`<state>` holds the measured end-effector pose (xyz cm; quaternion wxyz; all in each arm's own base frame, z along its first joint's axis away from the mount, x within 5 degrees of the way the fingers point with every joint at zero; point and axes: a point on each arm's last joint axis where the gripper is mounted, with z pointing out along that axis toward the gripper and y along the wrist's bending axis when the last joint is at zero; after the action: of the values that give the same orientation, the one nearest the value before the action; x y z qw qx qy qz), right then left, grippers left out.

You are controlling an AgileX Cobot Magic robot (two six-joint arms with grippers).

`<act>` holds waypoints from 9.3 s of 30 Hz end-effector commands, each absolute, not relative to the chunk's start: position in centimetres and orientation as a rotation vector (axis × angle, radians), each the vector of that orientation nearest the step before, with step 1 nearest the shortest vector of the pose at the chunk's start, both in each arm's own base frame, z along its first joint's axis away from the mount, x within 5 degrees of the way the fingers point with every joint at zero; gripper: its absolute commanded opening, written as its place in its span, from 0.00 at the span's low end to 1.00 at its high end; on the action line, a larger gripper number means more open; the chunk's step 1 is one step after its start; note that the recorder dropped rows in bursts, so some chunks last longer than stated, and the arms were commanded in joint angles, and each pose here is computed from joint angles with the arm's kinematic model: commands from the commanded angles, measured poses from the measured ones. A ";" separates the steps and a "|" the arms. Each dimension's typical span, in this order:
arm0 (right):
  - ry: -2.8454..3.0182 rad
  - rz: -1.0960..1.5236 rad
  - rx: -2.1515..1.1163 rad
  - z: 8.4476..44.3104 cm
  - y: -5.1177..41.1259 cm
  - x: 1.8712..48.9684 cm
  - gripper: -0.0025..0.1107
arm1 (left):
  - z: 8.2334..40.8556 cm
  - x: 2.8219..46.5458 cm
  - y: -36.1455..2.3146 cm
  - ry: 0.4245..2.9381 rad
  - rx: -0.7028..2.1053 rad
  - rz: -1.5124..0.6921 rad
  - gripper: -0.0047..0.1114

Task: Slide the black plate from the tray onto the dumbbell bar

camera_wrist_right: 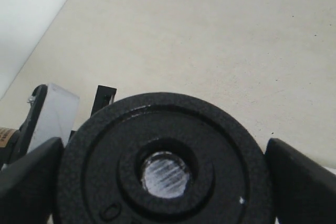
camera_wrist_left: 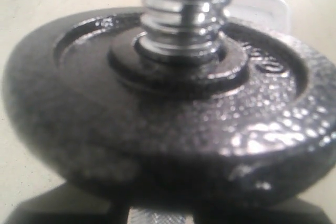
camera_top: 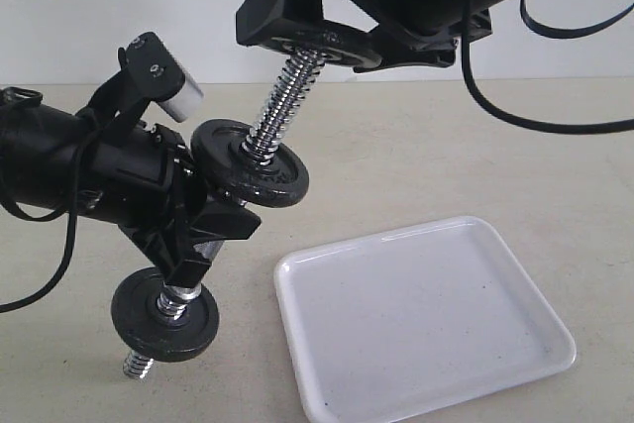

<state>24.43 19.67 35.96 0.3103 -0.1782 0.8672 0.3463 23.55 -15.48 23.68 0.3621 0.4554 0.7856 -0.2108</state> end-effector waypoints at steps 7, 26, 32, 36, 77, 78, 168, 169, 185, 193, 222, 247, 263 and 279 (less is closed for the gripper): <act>2.289 0.947 -0.472 36.3 19.8 24.1 0.95 | 27.8 24.4 -15.8 1.949 0.885 -0.621 0.08; 2.219 0.932 -0.448 36.8 19.7 24.7 0.95 | 27.8 24.5 -15.7 1.963 0.852 -0.622 0.08; 2.226 0.936 -0.453 36.7 19.7 24.6 0.95 | 27.8 24.5 -15.7 1.963 0.852 -0.622 0.08; 2.252 0.942 -0.473 36.6 19.8 24.4 0.95 | 27.8 24.6 -15.7 1.963 0.849 -0.618 0.08; 2.211 0.769 -0.604 38.8 18.6 23.8 0.95 | 27.8 24.6 -15.6 1.963 0.850 -0.611 0.08; 2.199 0.769 -0.599 39.0 18.5 23.7 0.95 | 27.8 24.6 -15.6 1.963 0.850 -0.611 0.08; 2.563 0.603 -0.898 35.4 16.7 20.7 0.02 | 22.0 27.5 -14.3 2.145 0.718 -0.300 0.08; 2.577 0.604 -0.895 34.9 16.7 20.7 0.02 | 21.8 27.6 -14.3 2.150 0.717 -0.296 0.08; 2.784 0.671 -0.776 25.9 15.9 18.7 0.02 | 18.8 28.5 -14.4 2.258 0.671 -0.280 0.08; 2.805 0.649 -0.763 24.3 15.5 18.3 0.02 | 16.7 28.9 -14.5 2.357 0.553 -0.305 0.08; 2.855 0.554 -0.745 18.9 13.6 16.2 0.02 | 12.1 30.6 -15.5 2.584 0.003 -0.486 0.08; 2.845 0.614 -0.763 18.5 13.8 15.8 0.02 | 8.4 25.4 -13.7 2.764 -0.536 -0.593 0.08; 2.843 0.641 -0.748 18.6 13.9 15.8 0.02 | 8.4 25.3 -13.9 2.778 -0.479 -0.624 0.08; 2.835 0.638 -0.743 18.6 13.9 15.8 0.02 | 8.6 25.3 -14.3 2.785 -0.383 -0.658 0.61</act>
<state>15.87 13.93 18.67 0.0697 -0.2422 0.9440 0.2128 26.08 -14.98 10.04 0.1364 -0.1459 0.9430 -0.2662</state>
